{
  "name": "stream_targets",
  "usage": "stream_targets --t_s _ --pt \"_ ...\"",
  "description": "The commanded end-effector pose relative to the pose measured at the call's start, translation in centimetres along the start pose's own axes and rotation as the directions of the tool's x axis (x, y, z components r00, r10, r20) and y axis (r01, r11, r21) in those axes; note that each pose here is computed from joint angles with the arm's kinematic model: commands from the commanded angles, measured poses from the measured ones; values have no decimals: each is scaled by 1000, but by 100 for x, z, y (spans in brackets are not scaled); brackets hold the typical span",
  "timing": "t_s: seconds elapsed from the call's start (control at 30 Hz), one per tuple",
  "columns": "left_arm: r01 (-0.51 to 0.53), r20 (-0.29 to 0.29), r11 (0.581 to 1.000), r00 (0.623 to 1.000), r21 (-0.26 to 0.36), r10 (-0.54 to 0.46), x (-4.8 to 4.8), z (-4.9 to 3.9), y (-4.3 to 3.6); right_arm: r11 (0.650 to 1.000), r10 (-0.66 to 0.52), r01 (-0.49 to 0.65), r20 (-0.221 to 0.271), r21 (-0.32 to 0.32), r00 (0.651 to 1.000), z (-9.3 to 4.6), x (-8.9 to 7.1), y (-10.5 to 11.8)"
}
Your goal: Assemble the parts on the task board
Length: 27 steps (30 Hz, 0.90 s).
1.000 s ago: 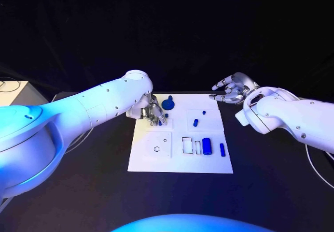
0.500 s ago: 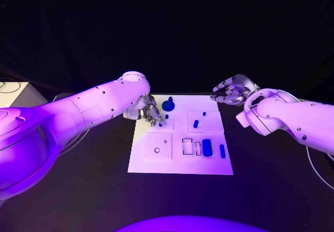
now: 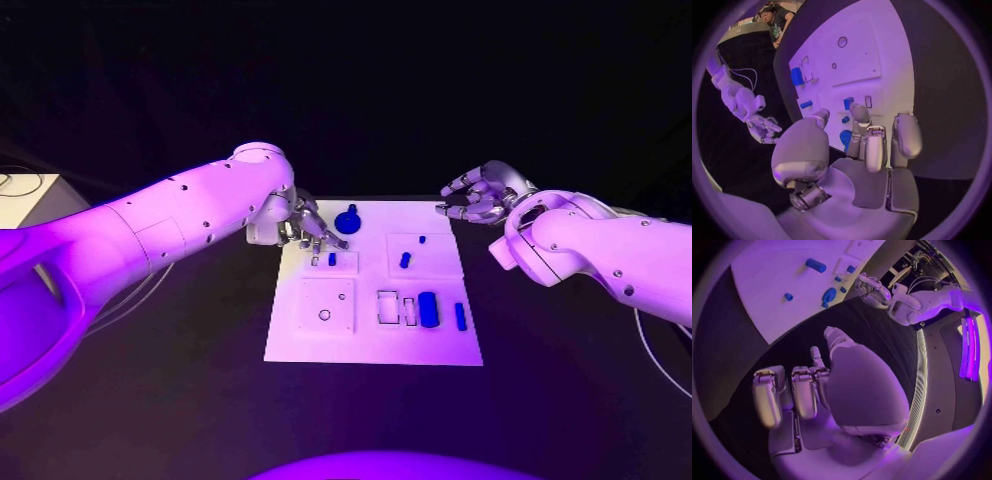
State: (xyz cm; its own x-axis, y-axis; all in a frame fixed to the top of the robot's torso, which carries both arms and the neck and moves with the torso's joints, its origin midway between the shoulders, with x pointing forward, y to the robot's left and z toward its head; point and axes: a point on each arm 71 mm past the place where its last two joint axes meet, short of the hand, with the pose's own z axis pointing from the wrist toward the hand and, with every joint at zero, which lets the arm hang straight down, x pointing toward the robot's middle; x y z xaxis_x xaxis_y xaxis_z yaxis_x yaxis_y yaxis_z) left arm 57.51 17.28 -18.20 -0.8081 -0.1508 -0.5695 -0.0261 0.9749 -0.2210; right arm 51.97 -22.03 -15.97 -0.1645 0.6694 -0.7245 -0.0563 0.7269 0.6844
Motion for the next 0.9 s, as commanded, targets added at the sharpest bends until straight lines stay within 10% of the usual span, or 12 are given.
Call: stream_targets --t_s 0.03,0.53,0.9 --pt "96 39 993 994 72 -99 -61 -60 -33 1000 -5 5 -12 -16 1000 -4 11 0" --pt "314 338 904 850 290 -404 -525 -390 189 999 7 -6 21 -50 1000 -10 -49 -29" --pt "344 421 912 810 223 -409 -611 -247 341 998 -12 14 29 -61 1000 -11 -67 -27"
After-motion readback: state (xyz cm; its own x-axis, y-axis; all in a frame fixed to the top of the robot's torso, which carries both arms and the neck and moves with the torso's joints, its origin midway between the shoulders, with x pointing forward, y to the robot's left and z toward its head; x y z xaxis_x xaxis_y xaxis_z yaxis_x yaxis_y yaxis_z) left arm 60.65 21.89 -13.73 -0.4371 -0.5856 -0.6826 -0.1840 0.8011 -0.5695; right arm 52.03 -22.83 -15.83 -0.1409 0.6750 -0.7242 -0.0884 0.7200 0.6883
